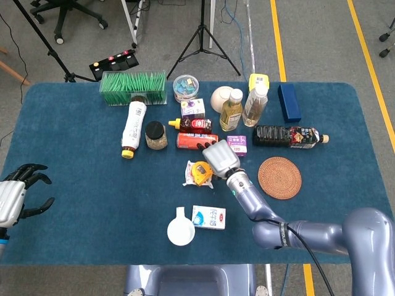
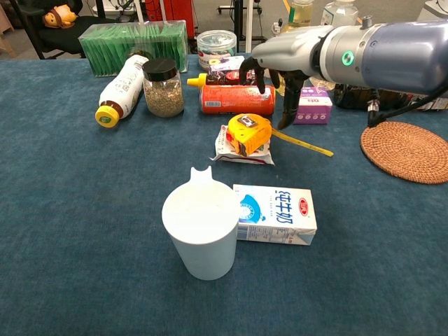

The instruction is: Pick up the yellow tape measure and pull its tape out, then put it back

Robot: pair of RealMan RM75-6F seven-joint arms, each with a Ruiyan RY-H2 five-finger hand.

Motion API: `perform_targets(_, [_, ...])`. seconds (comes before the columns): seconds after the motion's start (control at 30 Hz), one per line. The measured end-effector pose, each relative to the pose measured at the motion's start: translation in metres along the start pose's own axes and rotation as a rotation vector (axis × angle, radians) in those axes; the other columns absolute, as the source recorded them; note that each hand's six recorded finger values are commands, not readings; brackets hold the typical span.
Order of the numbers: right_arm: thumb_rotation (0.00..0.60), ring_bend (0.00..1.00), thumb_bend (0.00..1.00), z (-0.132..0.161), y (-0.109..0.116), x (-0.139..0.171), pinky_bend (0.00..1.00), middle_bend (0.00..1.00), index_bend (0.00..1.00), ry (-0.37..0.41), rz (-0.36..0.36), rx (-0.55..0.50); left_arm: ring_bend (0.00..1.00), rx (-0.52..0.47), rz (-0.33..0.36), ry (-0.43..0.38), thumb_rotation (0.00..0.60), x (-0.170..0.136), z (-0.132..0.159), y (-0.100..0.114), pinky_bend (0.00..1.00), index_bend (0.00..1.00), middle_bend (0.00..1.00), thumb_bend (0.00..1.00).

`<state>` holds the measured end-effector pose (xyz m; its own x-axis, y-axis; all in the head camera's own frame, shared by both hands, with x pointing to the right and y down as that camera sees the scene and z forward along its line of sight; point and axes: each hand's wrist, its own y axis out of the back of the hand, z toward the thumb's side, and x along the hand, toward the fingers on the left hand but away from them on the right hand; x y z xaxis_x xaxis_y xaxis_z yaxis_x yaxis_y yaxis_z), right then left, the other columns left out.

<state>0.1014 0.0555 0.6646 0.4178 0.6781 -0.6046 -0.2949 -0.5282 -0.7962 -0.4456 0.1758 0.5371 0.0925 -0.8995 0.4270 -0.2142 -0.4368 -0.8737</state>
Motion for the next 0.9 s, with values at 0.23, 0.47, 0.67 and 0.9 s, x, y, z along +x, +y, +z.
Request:
perform_targets(0.23, [0.600, 0.44, 0.07, -0.008, -0.009, 0.007, 0.38, 0.39, 0.25, 0.004, 0.063, 0.001, 0.16, 0.004, 0.001, -0.003, 0.600, 0.001, 0.002, 0.001, 0.29, 0.42, 0.26, 0.23])
perform_targets(0.47, [0.600, 0.45, 0.07, -0.010, -0.017, 0.011, 0.38, 0.40, 0.28, 0.009, 0.117, 0.016, 0.16, 0.005, -0.001, -0.004, 0.600, 0.000, 0.003, 0.000, 0.29, 0.42, 0.26, 0.23])
perform_targets(0.67, [0.600, 0.45, 0.07, -0.013, -0.024, 0.016, 0.38, 0.41, 0.31, 0.011, 0.162, 0.053, 0.16, 0.006, -0.004, -0.007, 0.600, 0.001, 0.005, 0.000, 0.29, 0.42, 0.26, 0.23])
perform_targets(0.9, [0.600, 0.46, 0.07, -0.011, -0.026, 0.021, 0.38, 0.41, 0.32, 0.020, 0.184, 0.059, 0.16, 0.006, -0.006, -0.009, 0.600, 0.001, 0.006, -0.001, 0.29, 0.42, 0.26, 0.23])
